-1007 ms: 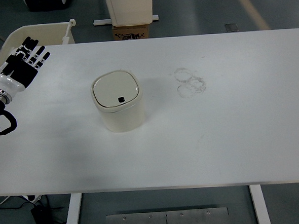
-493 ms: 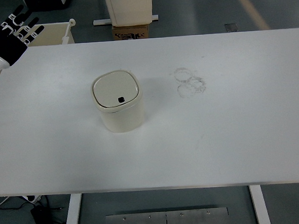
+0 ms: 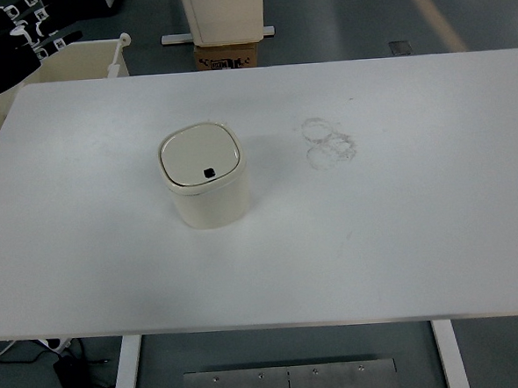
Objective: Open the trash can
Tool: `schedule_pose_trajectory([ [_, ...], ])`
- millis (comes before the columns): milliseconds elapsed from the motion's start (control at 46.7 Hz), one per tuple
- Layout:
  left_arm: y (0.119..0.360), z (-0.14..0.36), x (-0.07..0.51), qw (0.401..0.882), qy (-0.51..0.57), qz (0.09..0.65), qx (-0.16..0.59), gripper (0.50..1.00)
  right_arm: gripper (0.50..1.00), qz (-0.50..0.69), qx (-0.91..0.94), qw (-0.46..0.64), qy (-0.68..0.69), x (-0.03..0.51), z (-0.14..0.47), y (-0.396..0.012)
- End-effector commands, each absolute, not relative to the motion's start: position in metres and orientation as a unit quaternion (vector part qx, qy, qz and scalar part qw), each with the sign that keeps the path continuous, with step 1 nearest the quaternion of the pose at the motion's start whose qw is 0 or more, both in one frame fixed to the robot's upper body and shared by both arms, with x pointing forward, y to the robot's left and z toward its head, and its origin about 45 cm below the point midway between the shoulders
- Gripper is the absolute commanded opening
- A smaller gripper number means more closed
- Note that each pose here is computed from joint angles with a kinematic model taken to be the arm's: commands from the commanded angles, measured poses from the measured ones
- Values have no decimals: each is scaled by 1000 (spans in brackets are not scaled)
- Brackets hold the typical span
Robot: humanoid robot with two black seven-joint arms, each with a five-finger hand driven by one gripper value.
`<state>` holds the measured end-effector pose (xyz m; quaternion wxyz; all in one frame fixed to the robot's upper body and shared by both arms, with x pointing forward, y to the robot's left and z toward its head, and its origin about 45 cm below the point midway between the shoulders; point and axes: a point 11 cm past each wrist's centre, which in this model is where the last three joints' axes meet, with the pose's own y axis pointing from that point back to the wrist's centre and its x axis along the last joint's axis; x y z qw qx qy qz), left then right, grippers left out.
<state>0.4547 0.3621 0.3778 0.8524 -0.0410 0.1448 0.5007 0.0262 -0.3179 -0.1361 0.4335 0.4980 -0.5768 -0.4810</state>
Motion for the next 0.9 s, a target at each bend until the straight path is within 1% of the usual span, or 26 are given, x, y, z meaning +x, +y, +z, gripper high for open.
schedule_pose_trajectory([
  [0, 354, 390, 453, 862, 130, 490, -27, 1000, 993, -481, 498, 433, -577, 26, -136, -318],
  [129, 336, 401, 454, 876, 114, 469, 16, 1000, 993, -482, 498, 434, -576, 26, -136, -318],
  [214, 332, 407, 452, 880, 107, 461, 42, 1000, 991, -481, 498, 433, -577, 26, -136, -318],
  [364, 316, 414, 445, 893, 80, 435, 84, 1000, 993, -482, 498, 434, -577, 26, -136, -318],
  [471, 307, 422, 439, 900, 63, 420, 97, 1000, 993, -482, 498, 434, -577, 26, -136, -318],
  [514, 300, 425, 437, 905, 57, 408, 103, 1000, 993, -481, 498, 433, -577, 26, -136, -318],
  [621, 284, 418, 428, 911, 35, 380, 155, 1000, 993, -482, 498, 434, -576, 26, -136, -318],
  [729, 270, 417, 421, 917, 6, 353, 186, 1000, 993, -482, 498, 434, -576, 26, -136, -318],
  [879, 259, 413, 415, 918, -35, 324, 228, 1000, 993, -482, 498, 434, -576, 26, -136, -318],
])
